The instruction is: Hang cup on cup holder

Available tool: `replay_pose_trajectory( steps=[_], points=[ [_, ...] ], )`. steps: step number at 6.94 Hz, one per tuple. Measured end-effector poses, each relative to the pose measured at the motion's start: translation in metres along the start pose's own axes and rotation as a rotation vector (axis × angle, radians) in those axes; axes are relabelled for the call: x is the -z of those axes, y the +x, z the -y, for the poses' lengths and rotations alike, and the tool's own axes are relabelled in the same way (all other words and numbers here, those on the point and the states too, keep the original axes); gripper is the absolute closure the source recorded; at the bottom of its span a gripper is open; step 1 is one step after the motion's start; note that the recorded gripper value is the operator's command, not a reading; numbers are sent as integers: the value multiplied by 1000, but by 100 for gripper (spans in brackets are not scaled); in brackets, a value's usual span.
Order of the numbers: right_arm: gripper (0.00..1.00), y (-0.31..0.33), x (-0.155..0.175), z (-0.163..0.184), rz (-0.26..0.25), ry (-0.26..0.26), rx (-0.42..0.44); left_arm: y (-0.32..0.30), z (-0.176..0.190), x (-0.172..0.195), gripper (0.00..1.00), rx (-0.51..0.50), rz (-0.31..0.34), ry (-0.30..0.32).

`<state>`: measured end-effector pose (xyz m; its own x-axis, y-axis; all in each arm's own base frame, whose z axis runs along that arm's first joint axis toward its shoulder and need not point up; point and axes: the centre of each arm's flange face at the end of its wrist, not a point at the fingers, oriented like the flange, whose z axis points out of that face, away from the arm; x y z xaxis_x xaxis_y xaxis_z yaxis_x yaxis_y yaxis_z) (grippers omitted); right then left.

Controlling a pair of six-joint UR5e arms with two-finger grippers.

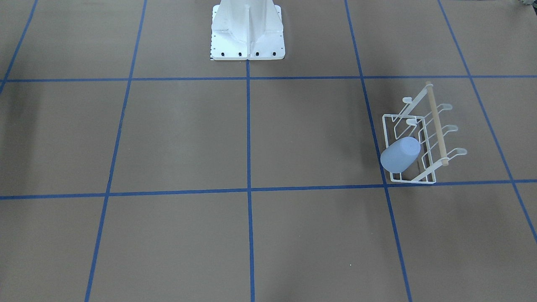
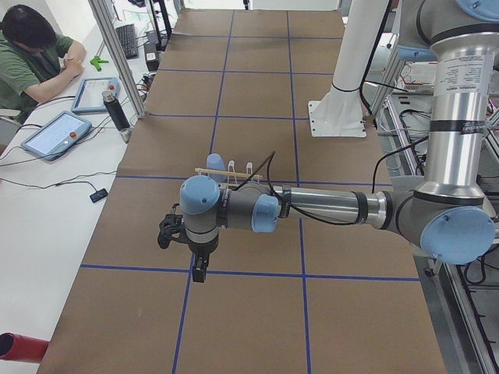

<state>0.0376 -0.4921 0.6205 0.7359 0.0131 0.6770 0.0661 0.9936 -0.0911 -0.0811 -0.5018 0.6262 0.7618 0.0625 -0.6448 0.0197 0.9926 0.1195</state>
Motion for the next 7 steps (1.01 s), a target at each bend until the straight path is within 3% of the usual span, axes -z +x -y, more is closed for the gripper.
replay_pose_trajectory(
  steps=[7],
  points=[
    [0, 7, 7, -1, -1, 14, -10, 1, 2, 0, 1, -2, 1, -1]
  ],
)
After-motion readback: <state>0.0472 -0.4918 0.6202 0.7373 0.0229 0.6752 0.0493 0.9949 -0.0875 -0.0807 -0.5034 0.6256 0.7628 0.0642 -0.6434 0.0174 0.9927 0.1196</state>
